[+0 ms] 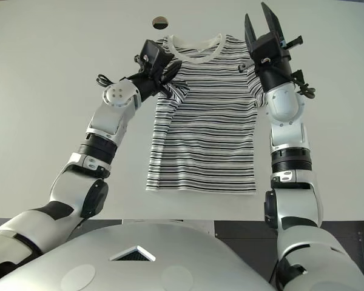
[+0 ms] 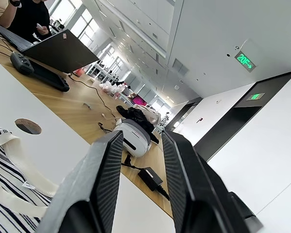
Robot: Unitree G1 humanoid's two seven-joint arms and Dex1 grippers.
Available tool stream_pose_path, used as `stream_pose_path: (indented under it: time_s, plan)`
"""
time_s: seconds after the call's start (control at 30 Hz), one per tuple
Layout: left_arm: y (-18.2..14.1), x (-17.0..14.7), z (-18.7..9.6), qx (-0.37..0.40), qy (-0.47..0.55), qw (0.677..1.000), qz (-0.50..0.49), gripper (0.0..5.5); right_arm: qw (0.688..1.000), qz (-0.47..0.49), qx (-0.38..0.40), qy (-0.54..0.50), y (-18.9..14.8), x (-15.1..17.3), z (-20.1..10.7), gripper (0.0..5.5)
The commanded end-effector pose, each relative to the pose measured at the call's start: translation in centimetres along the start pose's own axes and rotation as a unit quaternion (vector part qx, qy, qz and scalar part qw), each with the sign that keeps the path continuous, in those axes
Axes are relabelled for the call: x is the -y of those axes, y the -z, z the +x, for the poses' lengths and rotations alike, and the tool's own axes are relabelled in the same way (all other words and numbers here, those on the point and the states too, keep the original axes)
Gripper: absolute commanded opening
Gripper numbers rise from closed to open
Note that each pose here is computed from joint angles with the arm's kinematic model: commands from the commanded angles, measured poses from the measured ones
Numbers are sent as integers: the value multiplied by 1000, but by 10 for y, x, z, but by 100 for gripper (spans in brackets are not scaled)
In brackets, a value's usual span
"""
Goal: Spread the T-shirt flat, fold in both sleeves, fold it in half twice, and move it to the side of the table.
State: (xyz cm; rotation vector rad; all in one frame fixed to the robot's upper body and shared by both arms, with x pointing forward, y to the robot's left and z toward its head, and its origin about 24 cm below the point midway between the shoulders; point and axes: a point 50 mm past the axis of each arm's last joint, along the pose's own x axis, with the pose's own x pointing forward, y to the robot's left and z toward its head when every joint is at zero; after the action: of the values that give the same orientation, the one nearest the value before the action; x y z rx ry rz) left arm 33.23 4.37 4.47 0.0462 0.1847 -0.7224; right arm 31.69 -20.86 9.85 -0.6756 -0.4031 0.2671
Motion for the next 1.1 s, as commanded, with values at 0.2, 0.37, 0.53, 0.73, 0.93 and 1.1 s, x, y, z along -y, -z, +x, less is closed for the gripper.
stream_pose_path:
  time_s: [0.2, 0.37, 0.53, 0.73, 0.93, 1.1]
  plan:
    - [-49, -2, -2, 186, 49, 980, -48, 136, 999, 15, -16, 32, 7, 32, -1, 146]
    - [-102, -16, -51, 321, 27, 946, -43, 136, 991, 101, -87, 25, 32, 62, -14, 146]
    - [-110, -44, -101, 340, -64, 938, -16, 136, 926, 257, -276, -19, 84, 74, -47, 146]
    - [-85, -62, -120, 304, -128, 944, -21, 139, 850, 383, -359, -49, 101, 59, -63, 179]
    - [-77, -69, -125, 292, -145, 945, -28, 139, 802, 469, -359, -86, 100, 26, -57, 213]
    - [-75, -71, -125, 291, -146, 945, -35, 139, 783, 498, -369, -56, 103, 12, -54, 213]
